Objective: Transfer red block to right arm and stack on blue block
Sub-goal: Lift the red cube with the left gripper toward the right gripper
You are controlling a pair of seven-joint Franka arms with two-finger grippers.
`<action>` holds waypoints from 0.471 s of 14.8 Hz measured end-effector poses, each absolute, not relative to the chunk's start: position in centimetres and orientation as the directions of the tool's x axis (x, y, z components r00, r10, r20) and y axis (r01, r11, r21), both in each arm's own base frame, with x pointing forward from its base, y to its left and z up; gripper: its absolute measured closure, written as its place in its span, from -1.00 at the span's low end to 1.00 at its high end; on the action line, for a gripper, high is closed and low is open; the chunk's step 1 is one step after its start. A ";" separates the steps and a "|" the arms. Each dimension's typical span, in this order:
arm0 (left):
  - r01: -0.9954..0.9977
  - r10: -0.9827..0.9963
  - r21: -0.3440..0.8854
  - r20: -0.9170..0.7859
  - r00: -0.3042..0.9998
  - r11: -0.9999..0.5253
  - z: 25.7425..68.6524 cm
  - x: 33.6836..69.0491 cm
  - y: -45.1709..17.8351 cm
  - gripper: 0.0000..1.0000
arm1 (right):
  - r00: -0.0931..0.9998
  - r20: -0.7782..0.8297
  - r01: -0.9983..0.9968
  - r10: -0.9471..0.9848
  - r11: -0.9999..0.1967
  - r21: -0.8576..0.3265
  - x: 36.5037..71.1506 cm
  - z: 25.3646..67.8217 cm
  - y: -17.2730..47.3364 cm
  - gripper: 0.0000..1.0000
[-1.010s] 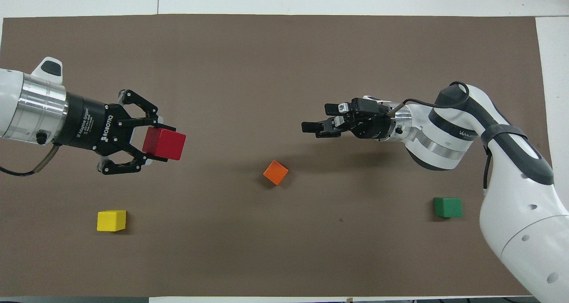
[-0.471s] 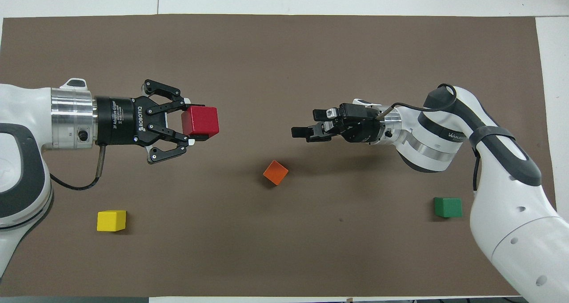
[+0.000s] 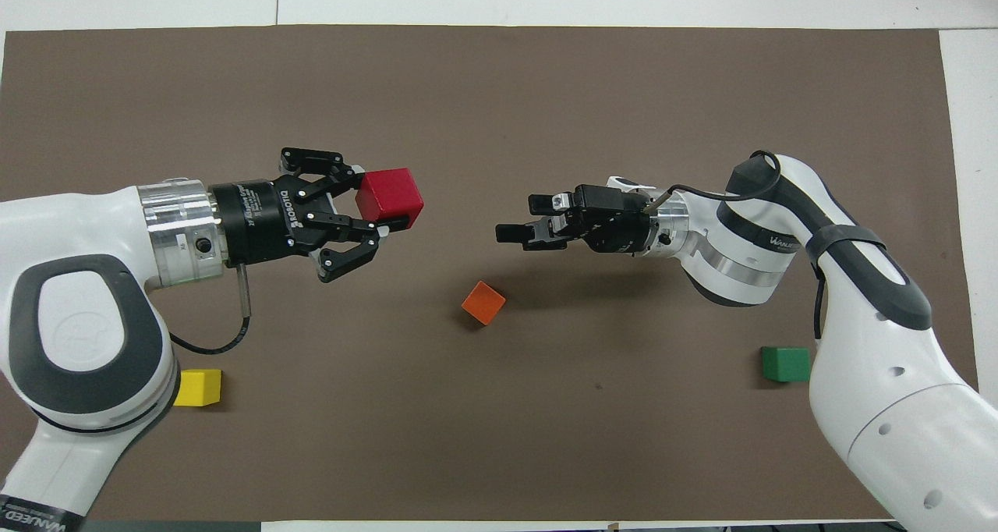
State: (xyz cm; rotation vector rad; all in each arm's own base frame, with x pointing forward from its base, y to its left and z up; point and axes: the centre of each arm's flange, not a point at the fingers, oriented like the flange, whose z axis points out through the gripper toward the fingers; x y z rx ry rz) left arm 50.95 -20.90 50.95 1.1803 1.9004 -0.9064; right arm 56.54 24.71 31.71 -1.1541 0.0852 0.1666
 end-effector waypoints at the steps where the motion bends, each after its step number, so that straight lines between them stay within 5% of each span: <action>1: 0.920 0.418 -0.192 -0.846 -0.332 0.341 50.6 50.4 -22.1 -0.08 | 0.985 -0.151 -0.173 0.086 0.393 -0.903 56.4 31.7 25.2 -1.00; 7: 0.955 0.442 -0.117 -0.866 -0.232 0.271 50.4 48.6 -25.7 -0.08 | 0.985 -0.151 -0.170 0.078 0.391 -0.905 56.5 31.6 25.2 -1.00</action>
